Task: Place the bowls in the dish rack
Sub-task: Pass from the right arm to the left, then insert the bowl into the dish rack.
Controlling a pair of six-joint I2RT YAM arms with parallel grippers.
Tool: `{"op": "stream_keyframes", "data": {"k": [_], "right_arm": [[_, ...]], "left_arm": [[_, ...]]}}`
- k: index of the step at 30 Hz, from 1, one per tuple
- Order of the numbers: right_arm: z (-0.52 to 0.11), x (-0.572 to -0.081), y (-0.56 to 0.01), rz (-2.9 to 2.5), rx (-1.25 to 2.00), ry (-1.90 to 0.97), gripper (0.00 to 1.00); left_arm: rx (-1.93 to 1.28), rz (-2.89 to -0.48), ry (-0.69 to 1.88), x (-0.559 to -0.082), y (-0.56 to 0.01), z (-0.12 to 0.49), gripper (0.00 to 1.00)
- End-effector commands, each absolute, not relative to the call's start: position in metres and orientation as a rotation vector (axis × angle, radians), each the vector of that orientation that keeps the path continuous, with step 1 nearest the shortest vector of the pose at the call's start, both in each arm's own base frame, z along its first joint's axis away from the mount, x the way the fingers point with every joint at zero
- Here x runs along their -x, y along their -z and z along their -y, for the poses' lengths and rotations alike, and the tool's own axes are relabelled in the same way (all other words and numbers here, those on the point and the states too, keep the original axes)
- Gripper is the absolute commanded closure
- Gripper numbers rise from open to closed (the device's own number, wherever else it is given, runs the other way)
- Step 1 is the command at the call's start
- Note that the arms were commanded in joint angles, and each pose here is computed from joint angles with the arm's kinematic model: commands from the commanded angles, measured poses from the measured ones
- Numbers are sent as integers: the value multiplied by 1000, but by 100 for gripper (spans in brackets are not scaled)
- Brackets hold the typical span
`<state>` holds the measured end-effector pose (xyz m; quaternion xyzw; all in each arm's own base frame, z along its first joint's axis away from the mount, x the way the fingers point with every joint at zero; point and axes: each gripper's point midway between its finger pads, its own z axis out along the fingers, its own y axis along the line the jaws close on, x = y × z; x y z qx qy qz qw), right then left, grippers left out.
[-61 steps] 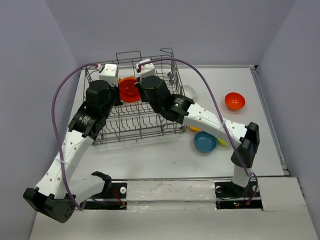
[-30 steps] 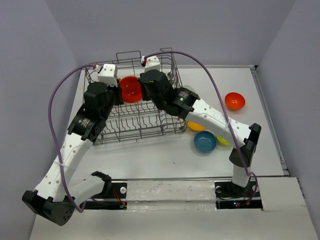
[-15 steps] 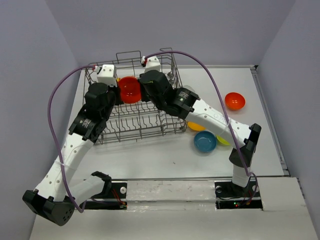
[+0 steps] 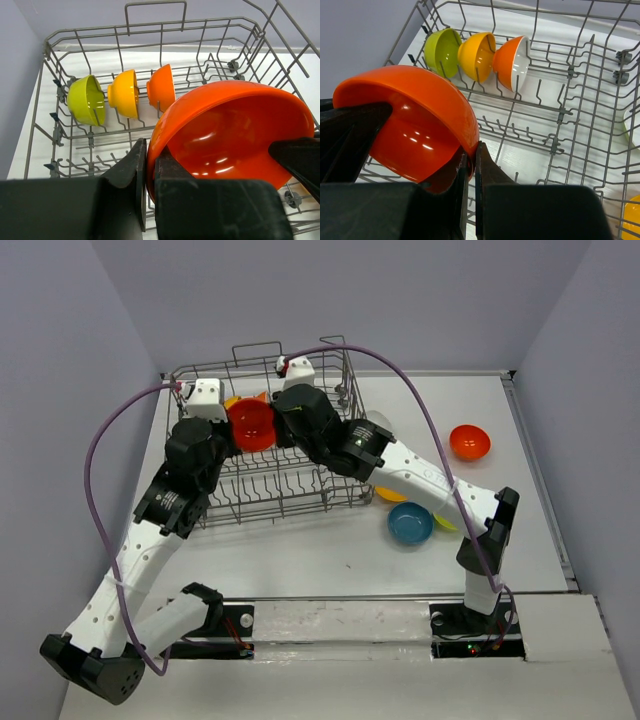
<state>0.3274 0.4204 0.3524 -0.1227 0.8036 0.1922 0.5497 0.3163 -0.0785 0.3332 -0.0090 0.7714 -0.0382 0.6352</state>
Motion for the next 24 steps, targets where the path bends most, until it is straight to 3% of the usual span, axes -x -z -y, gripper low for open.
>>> {"op": "stream_keyframes", "data": {"k": [1, 2, 3, 5, 6, 13, 24], "right_arm": [[-404, -328, -396, -1823, 169, -513, 90], [-402, -328, -396, -1822, 169, -506, 81], [-400, -329, -393, -1826, 166, -491, 63], [-388, -331, -396, -1814, 135, -446, 45], [-383, -332, -399, -1805, 119, -430, 42], [-336, -334, -427, -1724, 11, -287, 36], [-311, -328, -421, -1721, -3, -212, 36]], "left_arm": [[223, -1629, -36, -316, -363, 37, 100], [228, -1626, -43, -316, -365, 35, 100], [237, -1631, -68, -315, -365, 31, 100], [266, -1645, -119, -314, -363, 23, 100], [285, -1643, -133, -312, -366, 19, 100], [409, -1759, -360, -299, -351, -12, 100], [493, -1797, -1024, -294, -338, -60, 100]]}}
